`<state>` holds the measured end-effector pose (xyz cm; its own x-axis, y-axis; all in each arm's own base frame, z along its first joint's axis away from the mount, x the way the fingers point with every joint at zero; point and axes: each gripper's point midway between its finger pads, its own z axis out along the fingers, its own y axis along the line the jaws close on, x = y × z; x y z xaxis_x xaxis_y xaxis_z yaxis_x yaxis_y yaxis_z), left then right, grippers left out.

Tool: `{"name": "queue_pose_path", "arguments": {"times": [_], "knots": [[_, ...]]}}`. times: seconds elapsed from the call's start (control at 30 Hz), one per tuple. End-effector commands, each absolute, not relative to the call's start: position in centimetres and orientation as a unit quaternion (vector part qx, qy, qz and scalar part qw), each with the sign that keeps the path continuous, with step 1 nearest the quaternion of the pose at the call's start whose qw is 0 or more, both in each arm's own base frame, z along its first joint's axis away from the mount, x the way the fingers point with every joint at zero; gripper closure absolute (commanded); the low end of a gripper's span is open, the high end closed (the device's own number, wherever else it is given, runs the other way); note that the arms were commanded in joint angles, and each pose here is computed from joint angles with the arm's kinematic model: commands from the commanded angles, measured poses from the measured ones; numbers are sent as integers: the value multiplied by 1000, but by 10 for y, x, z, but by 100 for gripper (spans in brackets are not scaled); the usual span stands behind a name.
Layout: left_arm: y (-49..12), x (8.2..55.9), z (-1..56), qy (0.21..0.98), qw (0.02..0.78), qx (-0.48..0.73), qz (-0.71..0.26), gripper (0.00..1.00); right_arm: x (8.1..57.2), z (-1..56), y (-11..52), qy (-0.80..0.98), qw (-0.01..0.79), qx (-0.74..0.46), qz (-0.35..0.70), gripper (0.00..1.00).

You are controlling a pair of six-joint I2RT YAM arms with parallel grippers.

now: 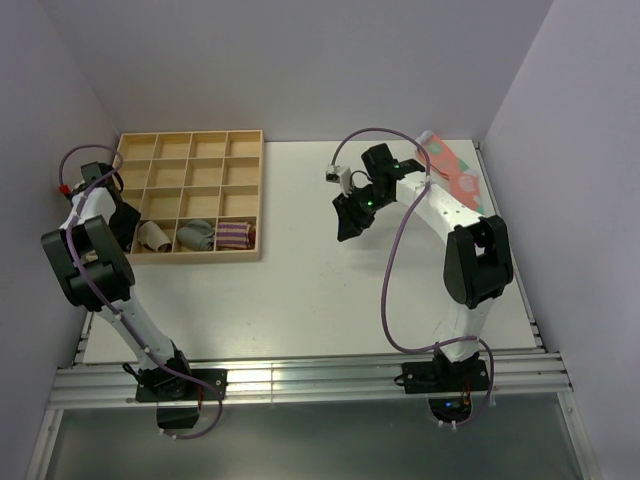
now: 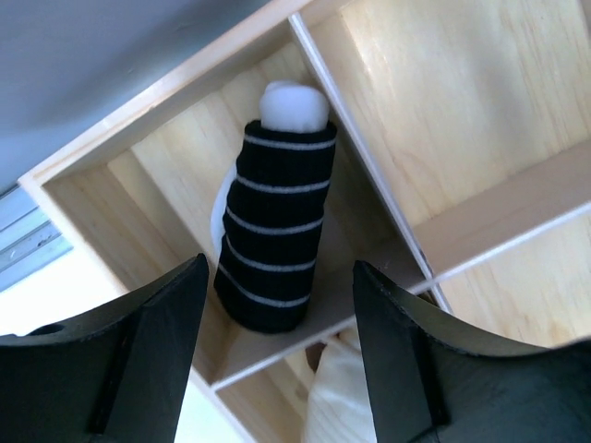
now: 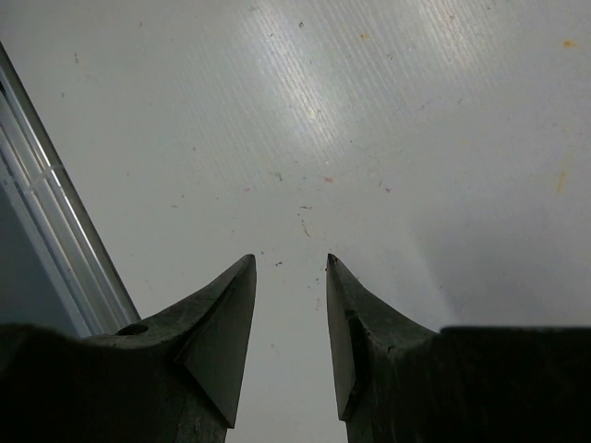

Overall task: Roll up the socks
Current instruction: Place the sock in the storage box, then reset both arms

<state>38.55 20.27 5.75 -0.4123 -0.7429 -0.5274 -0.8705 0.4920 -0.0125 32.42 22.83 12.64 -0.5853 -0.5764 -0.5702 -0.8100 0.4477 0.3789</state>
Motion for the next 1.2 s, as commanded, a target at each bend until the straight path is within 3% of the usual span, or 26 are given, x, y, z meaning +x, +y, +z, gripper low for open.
{"name": "queue_pose_path", "arguments": {"times": [0.0, 0.37, 0.57, 0.63, 0.67, 0.7, 0.83, 1.17], "knots": [[202, 392, 99, 823, 274, -480, 133, 30, 320, 148, 232, 815, 206, -434, 325, 56], [197, 403, 170, 801, 348, -472, 124, 31, 322, 159, 232, 811, 226, -436, 319, 55], [144, 410, 241, 791, 432, -424, 92, 31, 327, 186, 233, 803, 264, -428, 320, 49], [100, 413, 270, 791, 472, -386, 59, 30, 330, 194, 231, 803, 278, -421, 316, 47], [87, 410, 272, 792, 478, -377, 54, 30, 330, 201, 230, 802, 287, -418, 316, 29], [54, 408, 292, 789, 505, -350, 22, 30, 331, 205, 228, 802, 291, -414, 318, 1], [-32, 387, 302, 791, 541, -278, -59, 30, 338, 227, 217, 802, 326, -382, 323, 0], [-223, 328, 276, 814, 531, -83, -219, 29, 345, 263, 170, 806, 416, -309, 285, 0]]}}
